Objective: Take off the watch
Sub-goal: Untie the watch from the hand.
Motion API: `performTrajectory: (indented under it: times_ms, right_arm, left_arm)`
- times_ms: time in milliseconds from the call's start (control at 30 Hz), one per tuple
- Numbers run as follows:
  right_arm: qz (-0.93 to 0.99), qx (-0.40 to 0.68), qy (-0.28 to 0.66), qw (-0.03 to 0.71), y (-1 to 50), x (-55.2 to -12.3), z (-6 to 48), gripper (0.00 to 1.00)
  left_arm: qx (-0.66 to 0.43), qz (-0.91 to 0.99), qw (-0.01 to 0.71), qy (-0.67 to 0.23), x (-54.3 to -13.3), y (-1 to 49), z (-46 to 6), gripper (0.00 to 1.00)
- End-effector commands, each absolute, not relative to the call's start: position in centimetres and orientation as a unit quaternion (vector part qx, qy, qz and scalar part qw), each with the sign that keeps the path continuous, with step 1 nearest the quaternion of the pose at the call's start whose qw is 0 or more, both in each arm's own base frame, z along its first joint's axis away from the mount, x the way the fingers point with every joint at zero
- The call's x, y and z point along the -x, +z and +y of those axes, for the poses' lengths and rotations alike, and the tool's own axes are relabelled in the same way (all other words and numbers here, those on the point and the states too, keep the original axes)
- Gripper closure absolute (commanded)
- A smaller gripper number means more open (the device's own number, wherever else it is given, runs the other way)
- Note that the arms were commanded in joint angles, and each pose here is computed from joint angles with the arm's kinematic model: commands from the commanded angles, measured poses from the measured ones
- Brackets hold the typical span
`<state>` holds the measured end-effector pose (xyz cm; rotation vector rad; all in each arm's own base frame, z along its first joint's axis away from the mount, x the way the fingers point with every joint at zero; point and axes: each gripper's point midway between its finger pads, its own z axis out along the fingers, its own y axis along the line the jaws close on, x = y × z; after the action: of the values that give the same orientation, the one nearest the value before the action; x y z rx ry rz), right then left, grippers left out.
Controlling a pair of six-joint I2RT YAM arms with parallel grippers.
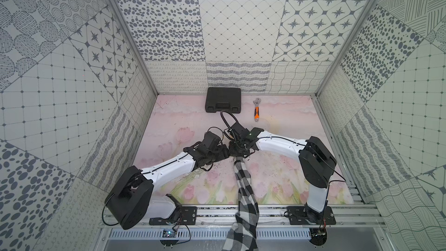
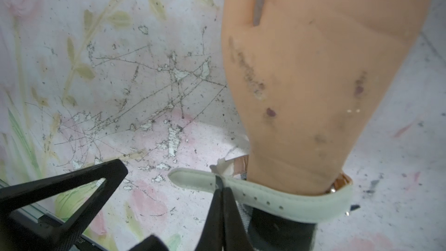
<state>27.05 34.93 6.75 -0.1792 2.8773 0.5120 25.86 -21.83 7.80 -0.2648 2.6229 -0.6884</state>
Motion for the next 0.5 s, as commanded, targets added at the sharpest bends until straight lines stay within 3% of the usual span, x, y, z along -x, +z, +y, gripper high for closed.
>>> performTrajectory:
  times_ms: [0,133,467]
  right_arm:
    - [0.976,0.069,0.171,0.116,7.0,-27.4,35.5,0.87]
    - [0.974,0.071,0.181,0.117,7.2,-27.4,36.0,0.79]
    - [0.972,0.07,0.193,0.112,7.1,-27.5,36.8,0.79]
  left_arm:
    - [0.105,0.936,0.221,-0.254,-26.3,8.4,-21.7,0.16]
    - [0.104,0.936,0.219,-0.255,-26.3,8.2,-21.7,0.16]
    - [0.108,0.936,0.218,-0.253,-26.1,8.0,-21.5,0.16]
